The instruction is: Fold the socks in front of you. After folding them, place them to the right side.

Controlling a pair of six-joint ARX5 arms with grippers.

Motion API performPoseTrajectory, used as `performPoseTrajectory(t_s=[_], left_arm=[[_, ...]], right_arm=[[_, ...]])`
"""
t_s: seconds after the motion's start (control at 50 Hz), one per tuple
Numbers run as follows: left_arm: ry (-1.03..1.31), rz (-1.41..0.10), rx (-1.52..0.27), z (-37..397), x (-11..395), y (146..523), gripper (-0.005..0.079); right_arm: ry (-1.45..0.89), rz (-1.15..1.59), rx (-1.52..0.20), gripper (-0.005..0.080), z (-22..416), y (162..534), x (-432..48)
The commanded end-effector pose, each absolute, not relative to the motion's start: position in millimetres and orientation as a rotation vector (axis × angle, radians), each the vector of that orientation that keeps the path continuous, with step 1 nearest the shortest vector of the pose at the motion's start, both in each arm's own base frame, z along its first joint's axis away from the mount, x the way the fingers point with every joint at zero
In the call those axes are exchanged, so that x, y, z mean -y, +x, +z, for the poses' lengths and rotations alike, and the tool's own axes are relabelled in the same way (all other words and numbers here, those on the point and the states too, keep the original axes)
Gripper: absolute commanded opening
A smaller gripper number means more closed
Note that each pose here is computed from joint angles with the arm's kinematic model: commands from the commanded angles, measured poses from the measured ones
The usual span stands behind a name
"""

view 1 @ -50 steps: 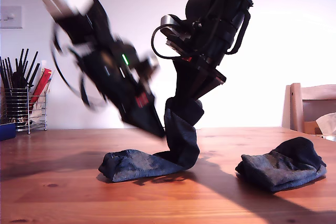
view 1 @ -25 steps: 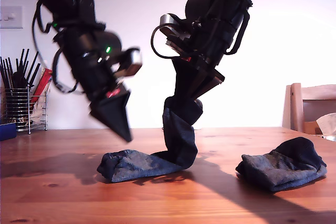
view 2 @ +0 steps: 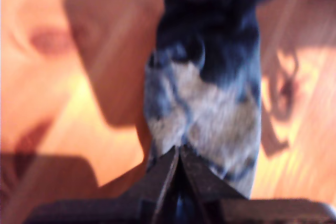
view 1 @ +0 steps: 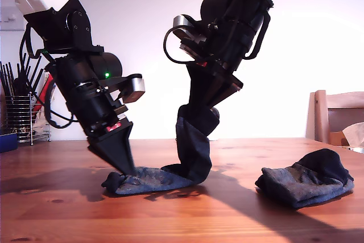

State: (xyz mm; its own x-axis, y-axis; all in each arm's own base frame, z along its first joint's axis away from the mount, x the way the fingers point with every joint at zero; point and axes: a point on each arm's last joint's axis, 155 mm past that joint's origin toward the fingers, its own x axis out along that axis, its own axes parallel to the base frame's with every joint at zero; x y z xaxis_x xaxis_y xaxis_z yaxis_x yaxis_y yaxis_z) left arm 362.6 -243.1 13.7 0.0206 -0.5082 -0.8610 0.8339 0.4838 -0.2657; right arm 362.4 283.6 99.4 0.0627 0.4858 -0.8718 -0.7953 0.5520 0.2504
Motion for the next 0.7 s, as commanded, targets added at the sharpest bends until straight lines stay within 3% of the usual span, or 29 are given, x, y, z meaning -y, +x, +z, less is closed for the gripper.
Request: performPoseTrajectory(t_s=[0.0, 0.42, 0.68], left_arm=[[0.335, -1.088, -1.168, -1.3, 245.7, 354.5, -0.002], [0.35, -1.132, -1.183, -16.1, 265.6, 342.2, -0.002], [0.444, -1.063, -1.141, -25.6, 265.9, 357.4, -0.002]], right_arm=[[-0.334, 1.003, -1.138, -0.001, 101.6, 361.9, -286.1], [-0.343, 0.965, -1.125, -0.001, 117.4, 373.8, -276.5], [-0.344, 0.966, -1.133, -0.001, 121.4, 372.2, -275.3]])
